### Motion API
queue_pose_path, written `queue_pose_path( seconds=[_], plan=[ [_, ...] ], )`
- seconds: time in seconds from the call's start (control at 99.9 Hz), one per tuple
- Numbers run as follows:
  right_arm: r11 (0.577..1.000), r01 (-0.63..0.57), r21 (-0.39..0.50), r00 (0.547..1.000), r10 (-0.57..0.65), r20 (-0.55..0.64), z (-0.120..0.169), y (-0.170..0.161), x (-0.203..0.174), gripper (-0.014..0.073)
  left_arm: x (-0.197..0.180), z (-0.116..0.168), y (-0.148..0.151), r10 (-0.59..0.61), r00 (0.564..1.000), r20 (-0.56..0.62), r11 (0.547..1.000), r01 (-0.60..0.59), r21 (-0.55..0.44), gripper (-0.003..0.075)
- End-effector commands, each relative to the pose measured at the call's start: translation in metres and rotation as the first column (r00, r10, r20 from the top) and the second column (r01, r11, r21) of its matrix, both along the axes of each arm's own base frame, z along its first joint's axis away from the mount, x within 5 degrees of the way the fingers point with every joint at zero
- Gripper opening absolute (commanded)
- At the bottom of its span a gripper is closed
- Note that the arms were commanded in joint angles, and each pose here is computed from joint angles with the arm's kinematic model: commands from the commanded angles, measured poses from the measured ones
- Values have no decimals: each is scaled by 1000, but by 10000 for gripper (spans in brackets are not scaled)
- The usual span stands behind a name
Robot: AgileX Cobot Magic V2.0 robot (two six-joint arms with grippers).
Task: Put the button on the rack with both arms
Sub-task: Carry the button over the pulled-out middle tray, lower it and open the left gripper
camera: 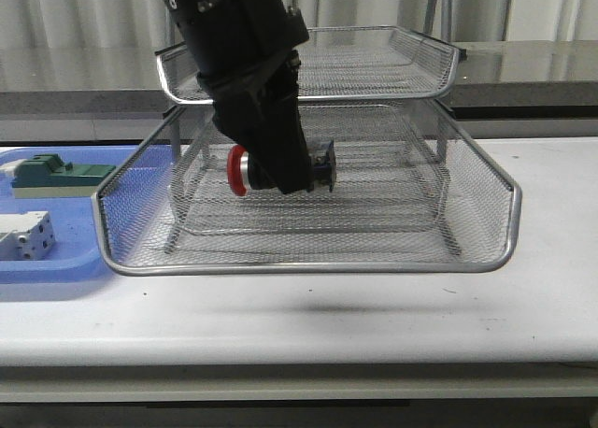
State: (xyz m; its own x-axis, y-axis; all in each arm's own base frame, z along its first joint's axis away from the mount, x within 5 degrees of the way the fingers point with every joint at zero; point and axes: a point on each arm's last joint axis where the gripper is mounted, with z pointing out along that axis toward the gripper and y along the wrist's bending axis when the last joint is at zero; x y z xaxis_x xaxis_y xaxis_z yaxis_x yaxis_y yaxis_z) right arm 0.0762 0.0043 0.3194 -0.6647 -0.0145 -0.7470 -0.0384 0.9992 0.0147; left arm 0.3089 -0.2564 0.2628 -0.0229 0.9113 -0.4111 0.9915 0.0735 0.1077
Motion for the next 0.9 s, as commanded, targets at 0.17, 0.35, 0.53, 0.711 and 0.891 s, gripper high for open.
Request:
queue_pose_path(
  seconds=[0.17,0.35,0.53,0.711,0.891],
  plan=[
    [1000,2,-7,997,-1,82,13,-1,3,-70,-5,24,-4,5,1000,31,997,-3,-75,102],
    [1000,2,-7,997,-1,82,13,-1,3,-70,-6,23,-3,6,1000,17,998,-5,-70,448],
    [1000,2,-7,997,-1,82,13,-1,3,-70,-6,24,-3,7,1000,18,997,-6,-74,568],
    [1000,2,-7,997,-1,82,13,-1,3,-70,-10,28,-3,7,1000,3,996,-7,-86,568],
    [1000,2,-7,997,-1,82,13,-1,3,-70,-18,49,-1,53,998,-41,989,-58,-139,568]
  ],
)
